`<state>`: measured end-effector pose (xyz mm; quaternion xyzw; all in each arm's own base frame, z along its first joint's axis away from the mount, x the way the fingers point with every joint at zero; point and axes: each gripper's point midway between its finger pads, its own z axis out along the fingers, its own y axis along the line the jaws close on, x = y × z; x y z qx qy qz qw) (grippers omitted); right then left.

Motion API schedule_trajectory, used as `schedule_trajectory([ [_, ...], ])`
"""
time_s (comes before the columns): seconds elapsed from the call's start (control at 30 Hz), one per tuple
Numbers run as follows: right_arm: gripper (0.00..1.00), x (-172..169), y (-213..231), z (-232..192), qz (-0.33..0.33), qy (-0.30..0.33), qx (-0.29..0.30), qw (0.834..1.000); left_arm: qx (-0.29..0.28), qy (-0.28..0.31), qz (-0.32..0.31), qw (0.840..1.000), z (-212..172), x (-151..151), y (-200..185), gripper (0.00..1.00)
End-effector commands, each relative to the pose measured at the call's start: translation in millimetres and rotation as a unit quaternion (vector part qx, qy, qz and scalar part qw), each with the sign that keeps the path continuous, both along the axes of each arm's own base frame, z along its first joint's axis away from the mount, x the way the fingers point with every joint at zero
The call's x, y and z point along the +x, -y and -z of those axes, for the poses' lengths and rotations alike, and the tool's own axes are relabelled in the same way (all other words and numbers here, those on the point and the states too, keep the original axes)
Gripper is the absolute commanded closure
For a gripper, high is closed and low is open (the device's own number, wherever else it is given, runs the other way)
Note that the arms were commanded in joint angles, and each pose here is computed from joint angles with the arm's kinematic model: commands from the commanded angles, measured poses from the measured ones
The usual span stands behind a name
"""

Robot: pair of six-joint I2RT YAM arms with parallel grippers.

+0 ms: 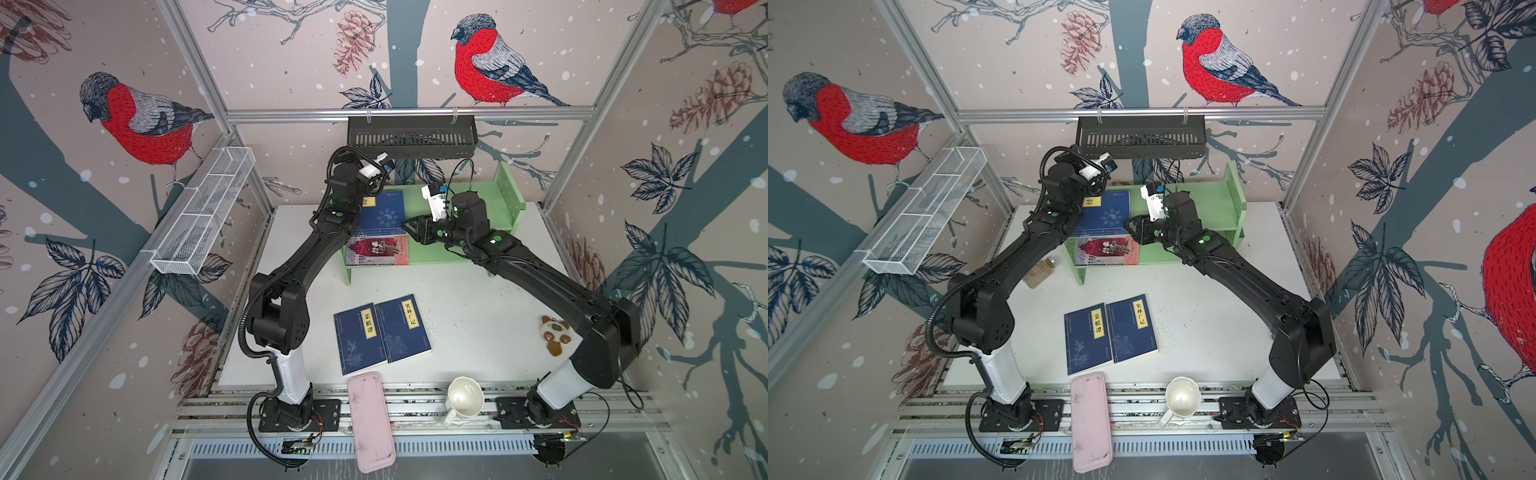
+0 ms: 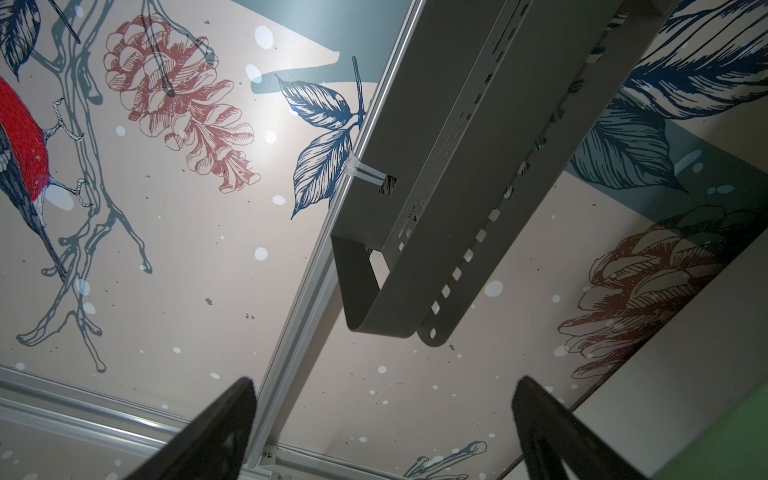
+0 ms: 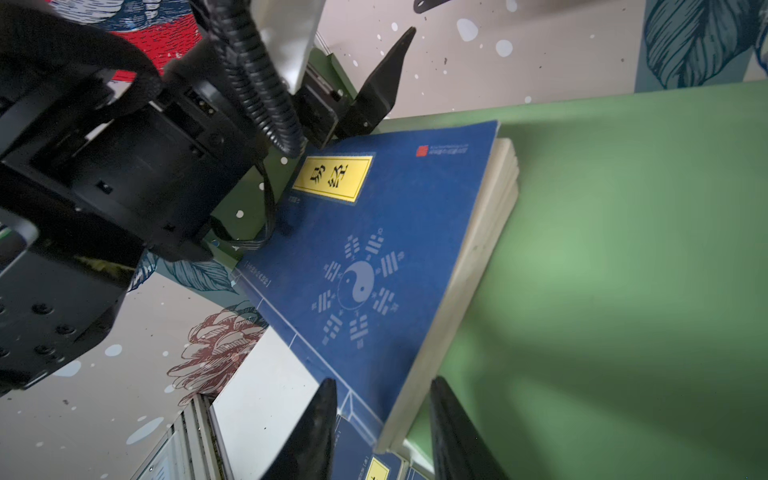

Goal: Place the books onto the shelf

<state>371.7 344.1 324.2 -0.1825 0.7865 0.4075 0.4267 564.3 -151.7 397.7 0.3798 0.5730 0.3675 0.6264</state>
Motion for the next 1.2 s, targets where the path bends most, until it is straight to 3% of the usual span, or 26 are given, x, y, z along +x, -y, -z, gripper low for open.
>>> schedule_trajectory([
  [0.0, 0.61, 2, 2, -13, 0.006, 0.016, 0.010, 1.000, -0.005, 0.014, -0.004, 1.000, -11, -3, -3, 0.04],
  [0.63, 0.61, 2, 3, -16, 0.006, 0.017, 0.014, 1.000, -0.004, 0.018, -0.011, 1.000, -13, -5, -7, 0.03],
  [1.17, 0.61, -5, -8, -17, -0.020, 0.013, 0.021, 0.999, -0.056, 0.070, -0.022, 0.996, -79, -15, -20, 0.03],
])
